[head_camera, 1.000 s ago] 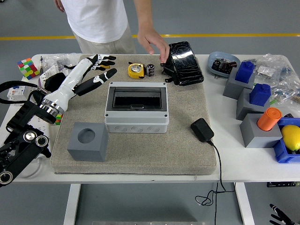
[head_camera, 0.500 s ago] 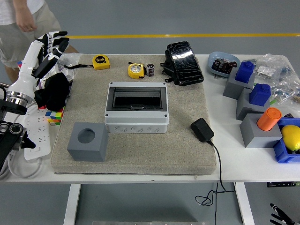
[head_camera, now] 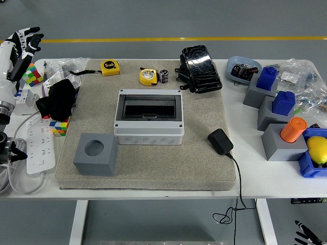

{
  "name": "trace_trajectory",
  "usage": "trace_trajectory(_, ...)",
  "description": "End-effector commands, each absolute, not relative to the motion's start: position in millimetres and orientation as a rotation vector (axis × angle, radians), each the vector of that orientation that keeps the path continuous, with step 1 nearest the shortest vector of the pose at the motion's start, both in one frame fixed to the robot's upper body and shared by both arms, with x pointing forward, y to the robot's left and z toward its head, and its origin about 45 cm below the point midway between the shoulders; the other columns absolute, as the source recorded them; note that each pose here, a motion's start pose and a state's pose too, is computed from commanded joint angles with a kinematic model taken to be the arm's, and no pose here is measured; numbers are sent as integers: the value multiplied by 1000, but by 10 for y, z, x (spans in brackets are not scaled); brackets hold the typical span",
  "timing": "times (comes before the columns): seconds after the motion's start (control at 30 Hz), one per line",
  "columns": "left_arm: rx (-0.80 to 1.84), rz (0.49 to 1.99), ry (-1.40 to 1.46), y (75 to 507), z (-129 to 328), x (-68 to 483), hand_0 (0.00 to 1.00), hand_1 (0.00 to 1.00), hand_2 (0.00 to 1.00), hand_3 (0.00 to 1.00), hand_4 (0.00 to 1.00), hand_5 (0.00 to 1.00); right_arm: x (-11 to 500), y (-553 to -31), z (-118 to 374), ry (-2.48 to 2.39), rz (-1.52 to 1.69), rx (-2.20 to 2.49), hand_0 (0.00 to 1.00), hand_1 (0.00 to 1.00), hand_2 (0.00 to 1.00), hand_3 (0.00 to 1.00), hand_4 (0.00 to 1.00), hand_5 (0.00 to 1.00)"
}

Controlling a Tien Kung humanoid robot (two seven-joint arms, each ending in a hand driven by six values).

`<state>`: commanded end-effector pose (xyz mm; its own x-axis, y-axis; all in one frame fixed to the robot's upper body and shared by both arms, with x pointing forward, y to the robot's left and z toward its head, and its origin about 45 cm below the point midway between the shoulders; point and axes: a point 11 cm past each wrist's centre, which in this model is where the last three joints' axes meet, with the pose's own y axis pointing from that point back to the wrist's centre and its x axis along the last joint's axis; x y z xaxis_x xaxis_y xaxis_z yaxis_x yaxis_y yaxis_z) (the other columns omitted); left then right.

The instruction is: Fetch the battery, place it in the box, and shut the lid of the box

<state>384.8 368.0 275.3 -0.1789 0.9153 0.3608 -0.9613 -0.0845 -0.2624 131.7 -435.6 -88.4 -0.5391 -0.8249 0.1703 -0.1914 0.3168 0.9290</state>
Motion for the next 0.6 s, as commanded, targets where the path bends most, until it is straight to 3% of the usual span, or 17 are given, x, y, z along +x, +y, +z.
trace_trajectory(0.37,86,1695,-531,3752,2909,3891,638,766,737,765,998,889,1557,-4322,-822,-1931,-1202,959,625,687,670,547,910,482)
trace_trajectory(0.6,89,1682,-521,3725,2864,3843,640,767,740,764,998,889,1372,-4483,-816,-1930,-1211,889,625,687,670,548,911,482)
